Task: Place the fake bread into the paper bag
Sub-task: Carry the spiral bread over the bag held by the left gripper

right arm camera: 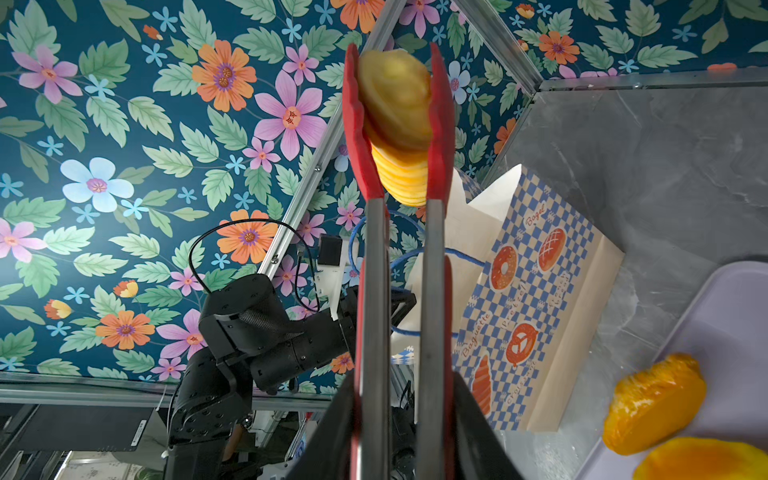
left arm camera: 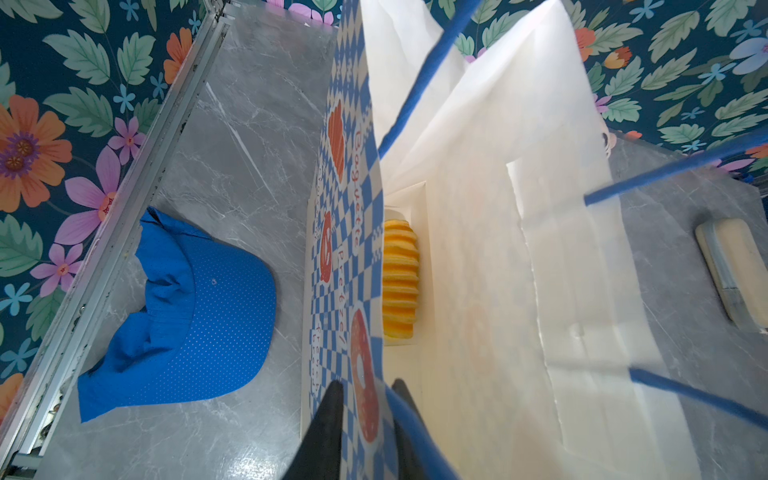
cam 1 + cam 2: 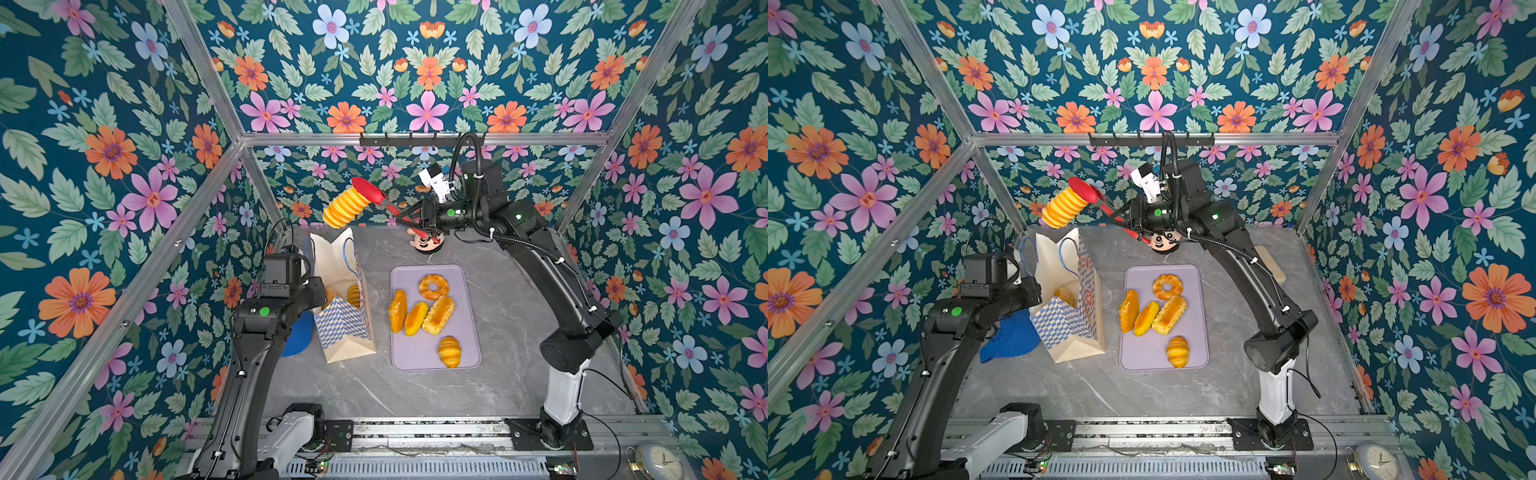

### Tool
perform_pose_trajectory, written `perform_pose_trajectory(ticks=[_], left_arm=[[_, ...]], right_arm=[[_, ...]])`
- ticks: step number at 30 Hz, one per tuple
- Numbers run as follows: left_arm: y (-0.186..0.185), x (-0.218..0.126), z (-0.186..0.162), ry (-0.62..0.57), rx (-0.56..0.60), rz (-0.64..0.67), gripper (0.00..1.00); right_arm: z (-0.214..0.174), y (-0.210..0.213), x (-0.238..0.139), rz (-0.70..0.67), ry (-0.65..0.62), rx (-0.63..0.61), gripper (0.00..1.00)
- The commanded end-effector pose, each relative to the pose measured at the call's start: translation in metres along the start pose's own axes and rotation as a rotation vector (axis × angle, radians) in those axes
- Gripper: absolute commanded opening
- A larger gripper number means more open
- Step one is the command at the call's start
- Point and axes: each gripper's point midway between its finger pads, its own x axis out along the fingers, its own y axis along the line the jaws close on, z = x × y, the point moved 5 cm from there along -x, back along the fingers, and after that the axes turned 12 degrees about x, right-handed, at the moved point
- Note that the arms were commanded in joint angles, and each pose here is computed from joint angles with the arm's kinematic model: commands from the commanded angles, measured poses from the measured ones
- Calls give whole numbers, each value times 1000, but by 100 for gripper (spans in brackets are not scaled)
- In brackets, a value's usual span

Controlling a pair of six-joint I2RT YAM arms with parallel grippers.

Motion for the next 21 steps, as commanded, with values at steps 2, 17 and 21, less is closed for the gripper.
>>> perform_pose_trajectory(ticks=[2, 17, 21], left_arm=[[0, 0, 0, -9, 1, 1, 24], [0, 2, 0, -9, -1, -2, 23], [0, 2, 0, -7, -1, -5, 23]], right_arm=[[-5, 0, 8, -11, 43, -29, 33], [-17, -24, 22, -97, 109, -78, 33], [-21, -26, 25, -107, 127, -100, 33]])
